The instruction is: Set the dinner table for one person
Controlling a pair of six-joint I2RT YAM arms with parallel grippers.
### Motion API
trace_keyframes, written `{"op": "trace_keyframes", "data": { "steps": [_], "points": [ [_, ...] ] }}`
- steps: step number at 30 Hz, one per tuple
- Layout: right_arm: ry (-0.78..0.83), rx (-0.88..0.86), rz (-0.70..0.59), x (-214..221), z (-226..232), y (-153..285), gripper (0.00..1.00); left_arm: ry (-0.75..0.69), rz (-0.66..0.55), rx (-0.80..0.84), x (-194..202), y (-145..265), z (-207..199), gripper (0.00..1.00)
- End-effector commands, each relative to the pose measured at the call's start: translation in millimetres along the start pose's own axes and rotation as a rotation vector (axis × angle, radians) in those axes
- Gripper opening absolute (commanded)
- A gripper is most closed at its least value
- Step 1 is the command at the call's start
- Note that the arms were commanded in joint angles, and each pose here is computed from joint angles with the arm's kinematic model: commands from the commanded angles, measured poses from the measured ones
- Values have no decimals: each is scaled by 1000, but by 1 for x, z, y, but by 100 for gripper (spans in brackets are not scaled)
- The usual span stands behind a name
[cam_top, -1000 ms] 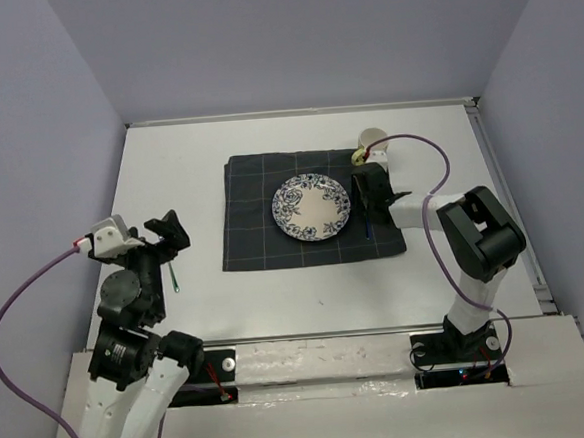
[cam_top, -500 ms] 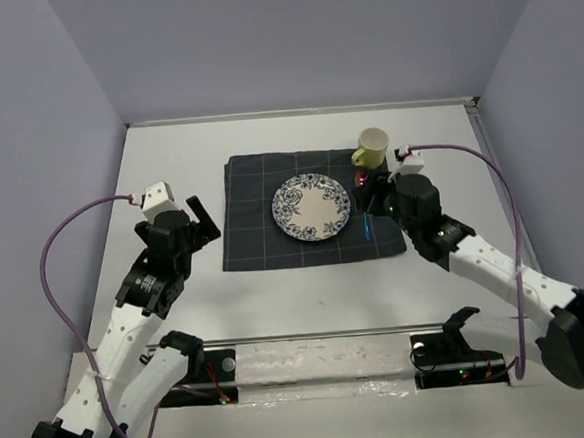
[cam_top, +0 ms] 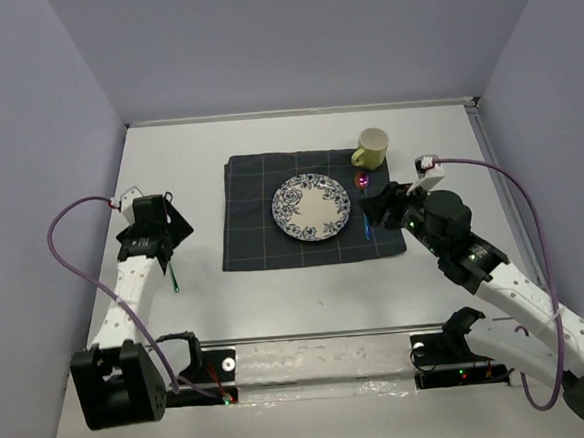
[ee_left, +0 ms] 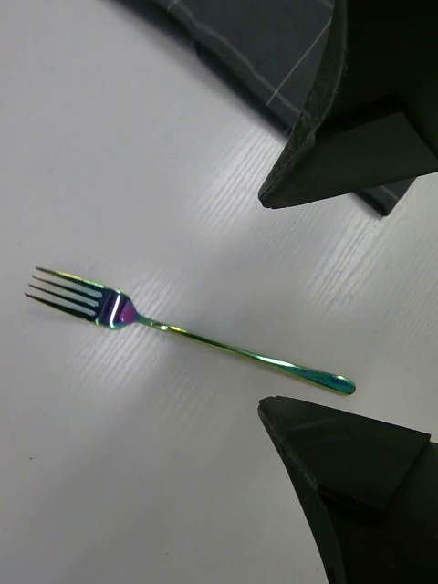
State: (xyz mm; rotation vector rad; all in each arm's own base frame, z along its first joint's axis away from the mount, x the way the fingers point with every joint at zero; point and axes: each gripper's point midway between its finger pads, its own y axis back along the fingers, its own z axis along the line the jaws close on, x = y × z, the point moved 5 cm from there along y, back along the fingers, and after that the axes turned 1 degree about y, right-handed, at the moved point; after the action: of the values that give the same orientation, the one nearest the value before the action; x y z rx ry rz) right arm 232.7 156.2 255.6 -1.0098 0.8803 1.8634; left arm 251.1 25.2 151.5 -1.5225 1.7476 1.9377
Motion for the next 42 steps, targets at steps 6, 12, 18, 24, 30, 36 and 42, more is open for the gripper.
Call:
{"op": "trace_keyframes", "data": {
  "steps": [6,12,18,24,30,36,42],
  "points": [
    [44,0,22,13,-6,1,64,-2,204,-103,23,-55,30,72],
    [47,-26,46,17,-3,0,64,2,248,-190,23,-82,42,60],
    [44,-62,40,16,1,4,64,-25,238,-223,19,-95,44,53],
    [44,-81,49,17,4,3,64,-64,275,-247,24,-110,46,41],
    [45,-72,45,19,1,5,64,-64,267,-236,20,-120,41,18],
    [42,-72,43,15,3,2,63,-82,268,-180,11,-124,31,0],
    [40,-49,25,2,5,9,63,-126,101,-43,-31,-81,-12,0]
  ]
}}
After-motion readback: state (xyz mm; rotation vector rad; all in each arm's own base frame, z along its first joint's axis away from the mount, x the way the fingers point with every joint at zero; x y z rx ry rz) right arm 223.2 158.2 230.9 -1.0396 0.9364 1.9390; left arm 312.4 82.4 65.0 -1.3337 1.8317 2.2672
